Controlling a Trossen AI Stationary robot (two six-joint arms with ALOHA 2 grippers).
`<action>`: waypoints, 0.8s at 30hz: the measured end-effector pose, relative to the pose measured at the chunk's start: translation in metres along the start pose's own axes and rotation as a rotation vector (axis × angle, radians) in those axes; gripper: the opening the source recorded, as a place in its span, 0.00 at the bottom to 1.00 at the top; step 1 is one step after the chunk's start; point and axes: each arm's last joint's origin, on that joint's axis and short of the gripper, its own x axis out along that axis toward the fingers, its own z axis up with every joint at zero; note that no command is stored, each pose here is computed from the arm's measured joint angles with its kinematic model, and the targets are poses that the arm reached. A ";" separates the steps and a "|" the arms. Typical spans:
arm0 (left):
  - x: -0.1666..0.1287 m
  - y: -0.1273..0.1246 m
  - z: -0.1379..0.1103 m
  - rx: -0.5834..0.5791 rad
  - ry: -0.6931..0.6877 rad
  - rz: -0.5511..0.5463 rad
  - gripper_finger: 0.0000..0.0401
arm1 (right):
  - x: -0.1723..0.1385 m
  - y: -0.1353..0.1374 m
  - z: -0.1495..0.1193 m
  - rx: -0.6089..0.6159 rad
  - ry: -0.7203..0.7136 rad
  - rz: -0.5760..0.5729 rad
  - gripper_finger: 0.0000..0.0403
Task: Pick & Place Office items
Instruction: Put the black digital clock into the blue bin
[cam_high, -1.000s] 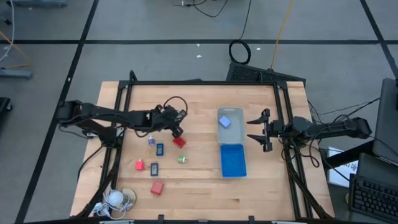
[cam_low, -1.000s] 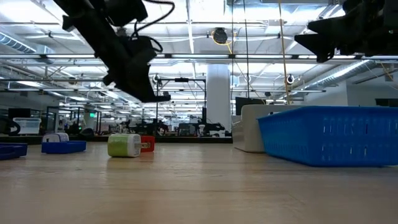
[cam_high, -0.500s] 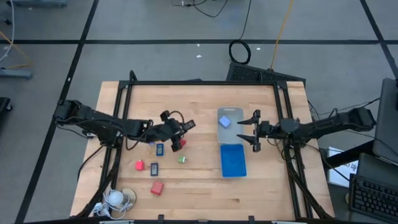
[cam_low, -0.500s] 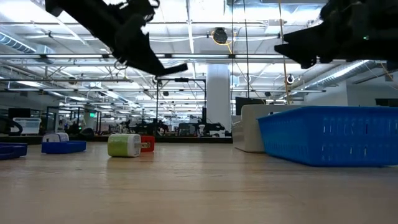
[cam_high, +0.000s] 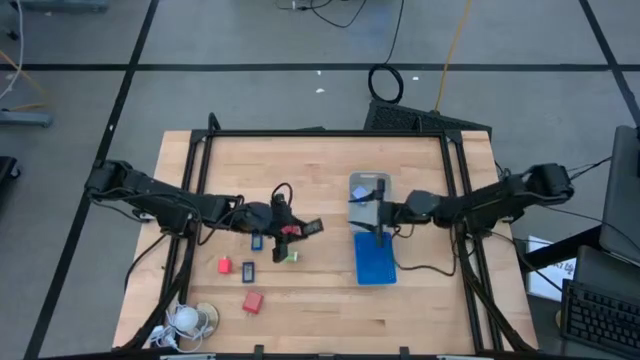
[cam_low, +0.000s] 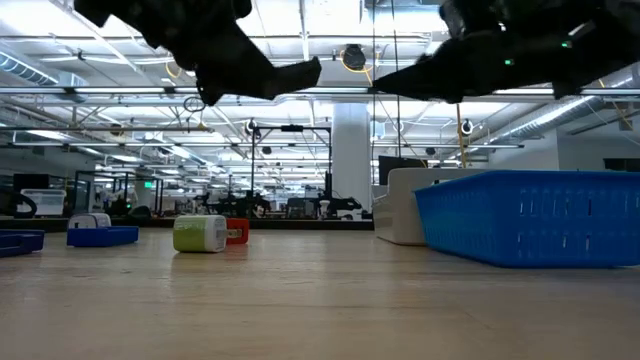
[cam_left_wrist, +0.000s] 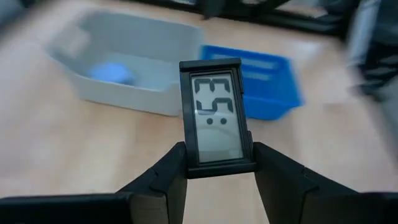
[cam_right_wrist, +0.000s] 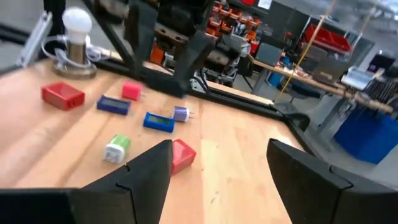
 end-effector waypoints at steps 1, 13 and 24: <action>0.000 0.000 0.001 -0.038 0.006 -0.045 0.39 | 0.006 0.000 0.001 -0.028 0.002 0.001 0.62; 0.000 0.013 0.010 -0.194 0.022 -0.217 0.39 | 0.055 0.021 0.011 -0.256 -0.003 0.064 0.62; 0.000 0.023 0.014 -0.236 0.013 -0.226 0.41 | 0.076 0.027 0.020 -0.305 -0.042 0.092 0.62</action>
